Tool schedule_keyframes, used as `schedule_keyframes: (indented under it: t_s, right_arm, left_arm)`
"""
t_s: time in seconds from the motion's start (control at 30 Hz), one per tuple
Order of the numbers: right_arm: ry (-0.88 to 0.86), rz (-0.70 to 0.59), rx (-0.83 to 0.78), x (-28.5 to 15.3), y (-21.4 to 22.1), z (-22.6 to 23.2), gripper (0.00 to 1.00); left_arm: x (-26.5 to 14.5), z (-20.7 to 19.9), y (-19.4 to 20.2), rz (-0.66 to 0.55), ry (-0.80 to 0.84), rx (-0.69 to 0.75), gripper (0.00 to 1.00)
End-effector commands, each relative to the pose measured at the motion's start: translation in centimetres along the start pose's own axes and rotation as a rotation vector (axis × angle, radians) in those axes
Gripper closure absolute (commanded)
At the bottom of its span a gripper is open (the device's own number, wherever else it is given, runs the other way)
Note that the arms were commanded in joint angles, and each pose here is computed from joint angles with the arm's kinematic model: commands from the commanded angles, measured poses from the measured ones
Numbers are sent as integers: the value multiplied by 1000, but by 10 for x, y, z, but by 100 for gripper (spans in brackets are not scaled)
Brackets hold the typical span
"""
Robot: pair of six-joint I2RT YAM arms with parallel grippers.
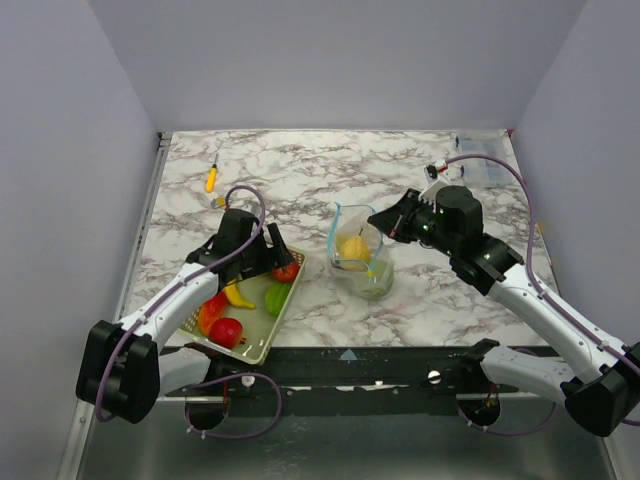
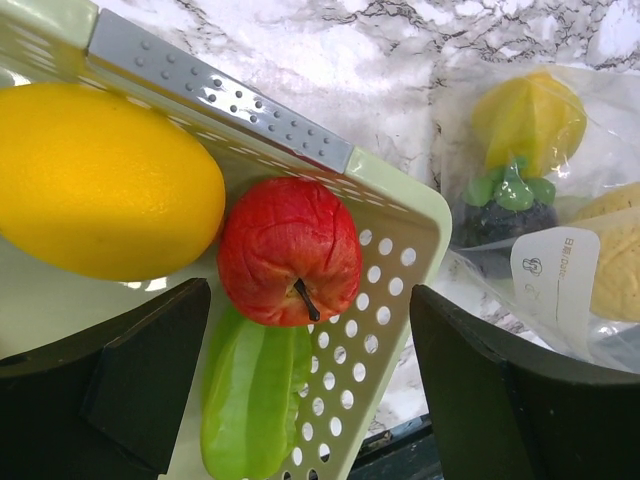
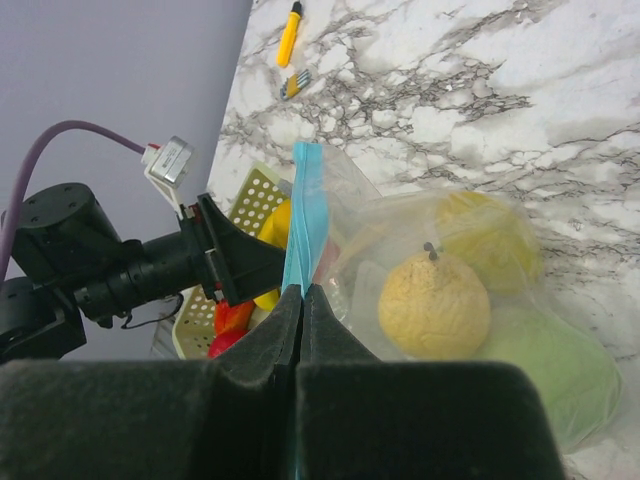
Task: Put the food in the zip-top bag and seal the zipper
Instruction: Pick up the fake fruit from the bin.
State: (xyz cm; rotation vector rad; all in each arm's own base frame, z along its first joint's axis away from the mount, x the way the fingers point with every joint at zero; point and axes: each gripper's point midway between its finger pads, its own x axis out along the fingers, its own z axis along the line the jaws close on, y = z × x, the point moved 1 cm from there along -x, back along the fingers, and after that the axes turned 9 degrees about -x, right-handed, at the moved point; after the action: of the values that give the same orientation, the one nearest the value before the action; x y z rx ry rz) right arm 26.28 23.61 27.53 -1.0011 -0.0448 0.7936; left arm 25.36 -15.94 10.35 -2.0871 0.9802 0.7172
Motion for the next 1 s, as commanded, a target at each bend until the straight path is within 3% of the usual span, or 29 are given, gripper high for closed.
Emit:
schedule_keyframes:
  t_s: [0.0, 0.33, 0.57, 0.83, 0.97]
  right_arm:
    - [11, -16, -8, -3, -1, -1, 99]
    - [15, -20, -3, -5, -2, -2, 99]
    - [12, -13, -7, -3, -3, 0, 99]
    - [11, -3, -7, 1, -2, 0, 99]
    - [5, -1, -9, 4, -2, 1, 99]
  left_arm:
    - [7, -1, -7, -22, -15, -64, 19]
    - [27, 12, -2, 21, -102, -134, 23]
    - [29, 13, -2, 33, -107, -118, 41]
    - [-2, -1, -16, -43, -67, -68, 44]
    - [-32, -32, -24, -99, 89, -4, 44]
